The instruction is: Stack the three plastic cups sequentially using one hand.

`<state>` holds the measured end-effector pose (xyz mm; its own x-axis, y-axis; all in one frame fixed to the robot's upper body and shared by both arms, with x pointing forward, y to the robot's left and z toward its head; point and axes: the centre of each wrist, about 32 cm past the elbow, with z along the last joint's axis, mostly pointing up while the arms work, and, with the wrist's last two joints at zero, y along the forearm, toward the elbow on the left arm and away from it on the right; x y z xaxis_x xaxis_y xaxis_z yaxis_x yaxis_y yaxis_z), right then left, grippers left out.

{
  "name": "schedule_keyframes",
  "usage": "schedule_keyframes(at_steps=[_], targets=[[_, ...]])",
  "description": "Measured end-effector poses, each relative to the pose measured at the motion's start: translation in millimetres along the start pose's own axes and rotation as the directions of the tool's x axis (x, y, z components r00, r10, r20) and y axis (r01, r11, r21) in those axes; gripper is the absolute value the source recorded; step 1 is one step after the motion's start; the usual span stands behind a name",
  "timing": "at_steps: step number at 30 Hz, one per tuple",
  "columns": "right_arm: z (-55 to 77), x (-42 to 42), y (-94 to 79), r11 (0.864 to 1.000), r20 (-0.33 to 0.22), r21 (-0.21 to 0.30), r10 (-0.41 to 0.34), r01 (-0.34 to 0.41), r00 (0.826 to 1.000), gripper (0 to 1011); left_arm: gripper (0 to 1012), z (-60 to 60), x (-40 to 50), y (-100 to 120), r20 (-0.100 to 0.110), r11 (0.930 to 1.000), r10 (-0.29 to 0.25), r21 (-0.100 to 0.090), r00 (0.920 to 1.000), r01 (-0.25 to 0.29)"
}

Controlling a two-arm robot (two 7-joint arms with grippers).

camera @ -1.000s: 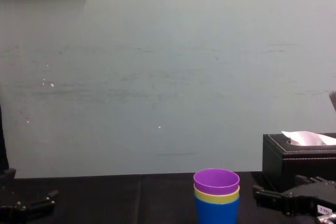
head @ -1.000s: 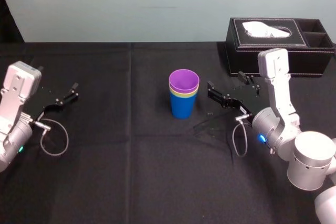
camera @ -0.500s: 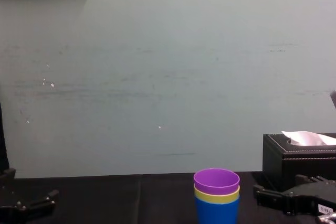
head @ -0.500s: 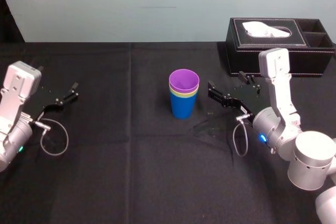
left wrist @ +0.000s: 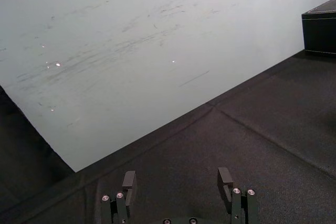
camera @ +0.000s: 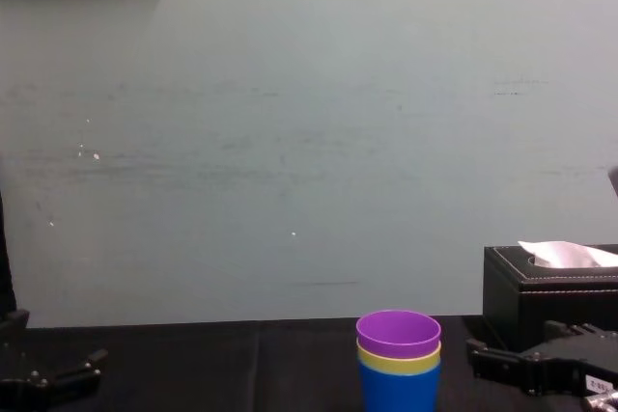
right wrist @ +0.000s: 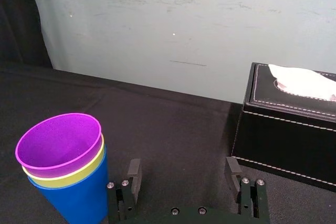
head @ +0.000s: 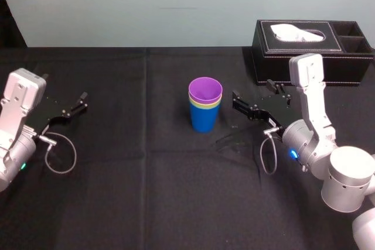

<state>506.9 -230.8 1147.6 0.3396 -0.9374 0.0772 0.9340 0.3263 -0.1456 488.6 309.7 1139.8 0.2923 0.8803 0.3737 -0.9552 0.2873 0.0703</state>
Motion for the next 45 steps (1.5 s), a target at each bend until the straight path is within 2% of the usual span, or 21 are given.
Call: schedule_keyframes(at_steps=[45], targets=[[0.1, 0.2, -0.1, 1.000, 0.000, 0.000, -0.001, 0.001, 1.000, 1000, 1011, 0.0, 0.0, 0.0, 0.000, 1.0000, 0.000, 0.000, 1.0000, 0.000]])
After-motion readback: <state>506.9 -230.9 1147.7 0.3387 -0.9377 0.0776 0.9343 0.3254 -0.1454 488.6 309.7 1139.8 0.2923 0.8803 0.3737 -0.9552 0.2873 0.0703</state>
